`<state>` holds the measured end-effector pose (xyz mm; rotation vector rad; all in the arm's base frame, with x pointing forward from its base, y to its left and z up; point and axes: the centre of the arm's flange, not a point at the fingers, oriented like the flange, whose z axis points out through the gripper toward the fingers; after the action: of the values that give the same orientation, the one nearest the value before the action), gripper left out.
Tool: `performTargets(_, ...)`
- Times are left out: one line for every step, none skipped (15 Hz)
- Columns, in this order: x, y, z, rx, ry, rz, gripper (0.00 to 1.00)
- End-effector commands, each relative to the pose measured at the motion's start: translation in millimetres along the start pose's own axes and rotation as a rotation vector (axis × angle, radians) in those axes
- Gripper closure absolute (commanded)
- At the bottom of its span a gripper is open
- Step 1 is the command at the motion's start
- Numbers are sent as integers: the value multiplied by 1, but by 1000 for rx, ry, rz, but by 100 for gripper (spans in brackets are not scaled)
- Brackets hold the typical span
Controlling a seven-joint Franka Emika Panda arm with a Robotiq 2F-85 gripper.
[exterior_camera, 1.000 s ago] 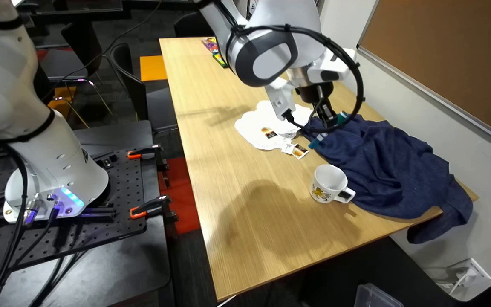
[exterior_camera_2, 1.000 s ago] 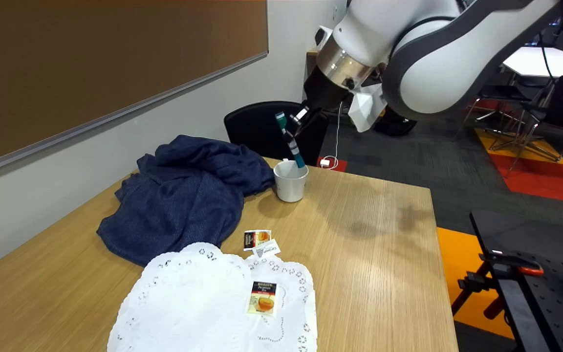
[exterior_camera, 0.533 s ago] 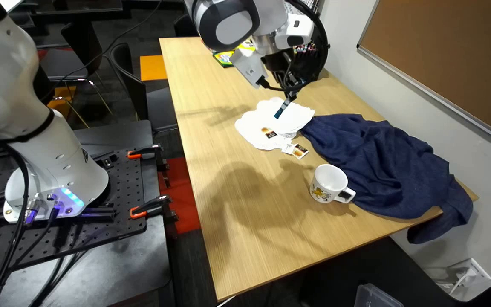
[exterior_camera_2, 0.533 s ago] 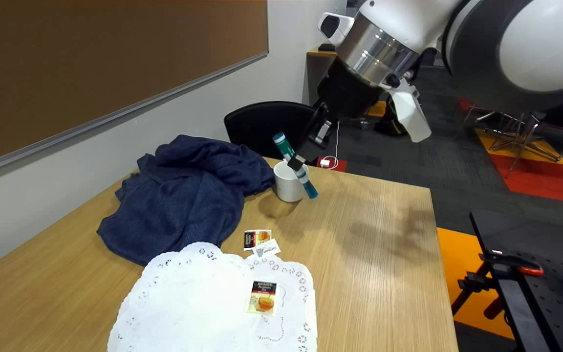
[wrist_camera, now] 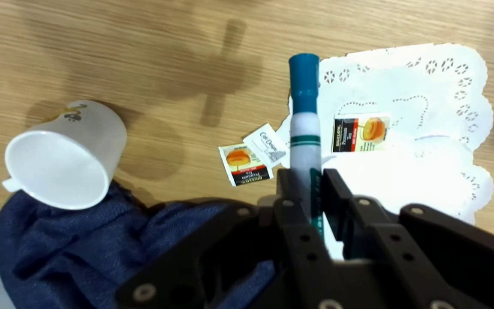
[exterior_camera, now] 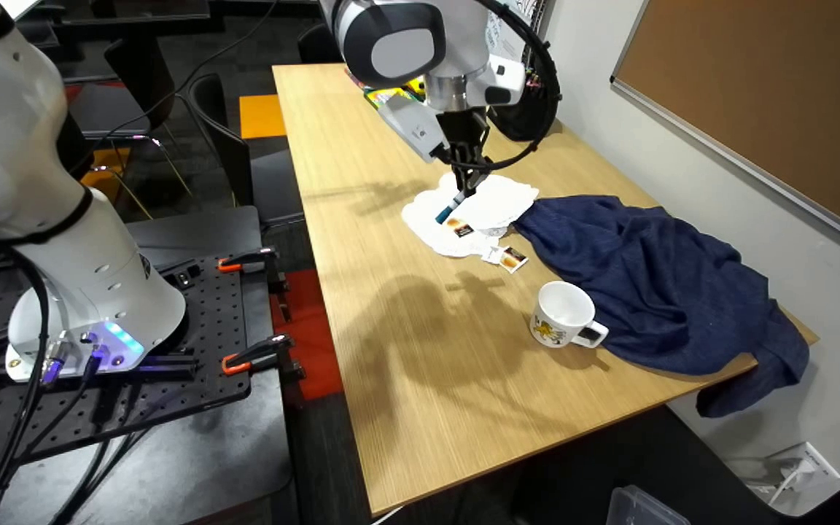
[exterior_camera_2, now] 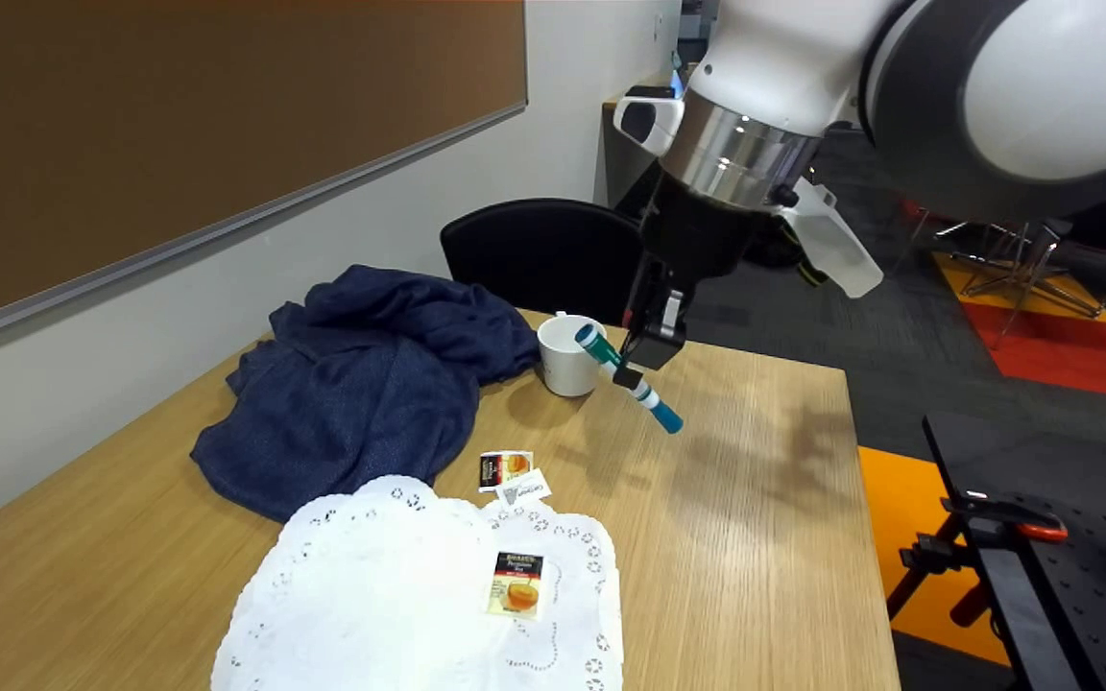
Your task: Remove the marker from the mug cup
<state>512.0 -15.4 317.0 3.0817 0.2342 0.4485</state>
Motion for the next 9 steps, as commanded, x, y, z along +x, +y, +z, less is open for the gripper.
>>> performTargets(2, 20, 26, 7, -99, 31, 95)
performTargets(-2, 27, 36, 3, -125, 54, 95)
performTargets(-5, 34, 44, -2, -142, 74, 95)
performTargets(-9, 42, 52, -8, -158, 99, 95)
performTargets(-12, 50, 60, -6, -174, 125, 95)
performTargets(-15, 58, 67, -11, -189, 154, 95)
performTargets(-19, 66, 74, -11, -205, 173, 95)
performTargets(-22, 74, 81, -6, -224, 196, 95)
performTargets(-24, 79, 87, 3, -242, 217, 95)
